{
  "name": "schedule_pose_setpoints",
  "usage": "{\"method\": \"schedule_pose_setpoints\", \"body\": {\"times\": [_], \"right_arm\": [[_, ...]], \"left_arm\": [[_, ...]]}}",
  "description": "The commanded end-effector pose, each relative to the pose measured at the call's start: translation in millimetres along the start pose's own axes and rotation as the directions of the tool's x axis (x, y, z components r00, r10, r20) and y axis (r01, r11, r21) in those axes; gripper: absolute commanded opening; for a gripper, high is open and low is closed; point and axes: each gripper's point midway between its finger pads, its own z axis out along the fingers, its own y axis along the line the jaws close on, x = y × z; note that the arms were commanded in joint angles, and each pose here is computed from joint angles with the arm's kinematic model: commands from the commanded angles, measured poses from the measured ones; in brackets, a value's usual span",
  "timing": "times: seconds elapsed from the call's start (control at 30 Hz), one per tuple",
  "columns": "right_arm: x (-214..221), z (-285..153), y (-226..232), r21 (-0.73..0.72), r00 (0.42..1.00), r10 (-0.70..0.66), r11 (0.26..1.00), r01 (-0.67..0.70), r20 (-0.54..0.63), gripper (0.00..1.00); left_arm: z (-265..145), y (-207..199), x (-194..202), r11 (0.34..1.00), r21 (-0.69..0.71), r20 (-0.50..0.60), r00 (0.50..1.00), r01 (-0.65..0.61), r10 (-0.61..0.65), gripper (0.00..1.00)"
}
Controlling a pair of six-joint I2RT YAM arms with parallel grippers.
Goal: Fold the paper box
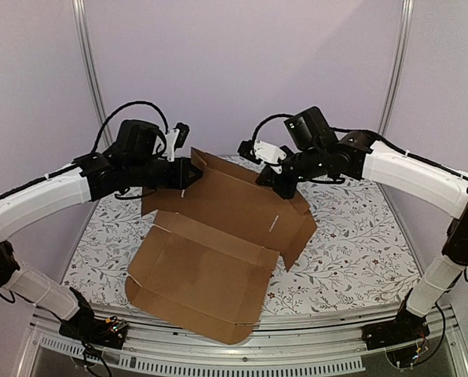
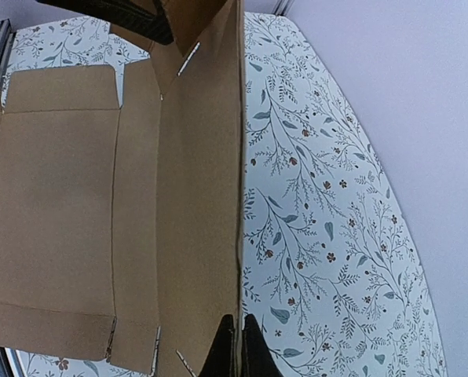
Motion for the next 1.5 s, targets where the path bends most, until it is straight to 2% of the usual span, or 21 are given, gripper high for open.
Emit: {"method": "schedule_pose_setpoints", "body": {"times": [0.0,0.1,0.37,0.7,0.83,1.0,1.3,1.47], "right_arm": [[15.4,9.3,-2.8,-0.069,0.994,0.092,0.993,-0.096,-0.061,0.0],[29.4,16.8,-12.7,-0.072,0.983,0.159,0.984,-0.165,-0.092,0.0],[54.5,24.1,-24.6,-0.152,0.941,0.315,0.931,-0.332,-0.123,0.0],[69.7,21.9,-31.4,-0.312,0.892,0.443,0.837,-0.449,-0.094,0.0],[55.4,6.2,-20.6,-0.431,0.9,0.435,0.809,-0.401,-0.021,0.0],[38.5,-15.1,-11.6,-0.49,0.91,0.411,0.805,-0.335,0.052,0.0],[14.3,-54.5,-2.2,-0.519,0.891,0.42,0.808,-0.28,0.171,0.0],[5.8,-79.3,6.3,-0.533,0.884,0.412,0.81,-0.245,0.221,0.0]], "left_arm": [[-10.9,4.1,11.1,0.999,-0.025,-0.008,1.0,-0.023,0.022,0.0],[-19.9,8.9,18.6,0.999,-0.041,-0.013,1.0,-0.026,0.025,0.0],[-41.8,32.2,41.0,0.99,-0.14,-0.037,0.999,-0.036,0.032,0.07],[-72.5,67.5,59.7,0.959,-0.282,0.033,0.999,-0.017,0.027,0.11],[-82.2,74.3,61.8,0.951,-0.309,0.065,0.997,-0.007,0.029,0.12],[-98.1,74.9,50.0,0.944,-0.329,0.109,0.993,-0.013,0.052,0.15],[-142.5,84.1,16.0,0.898,-0.441,0.204,0.972,-0.016,0.117,0.15],[-163.3,74.0,4.9,0.921,-0.391,0.291,0.949,0.0,0.124,0.15]]}}
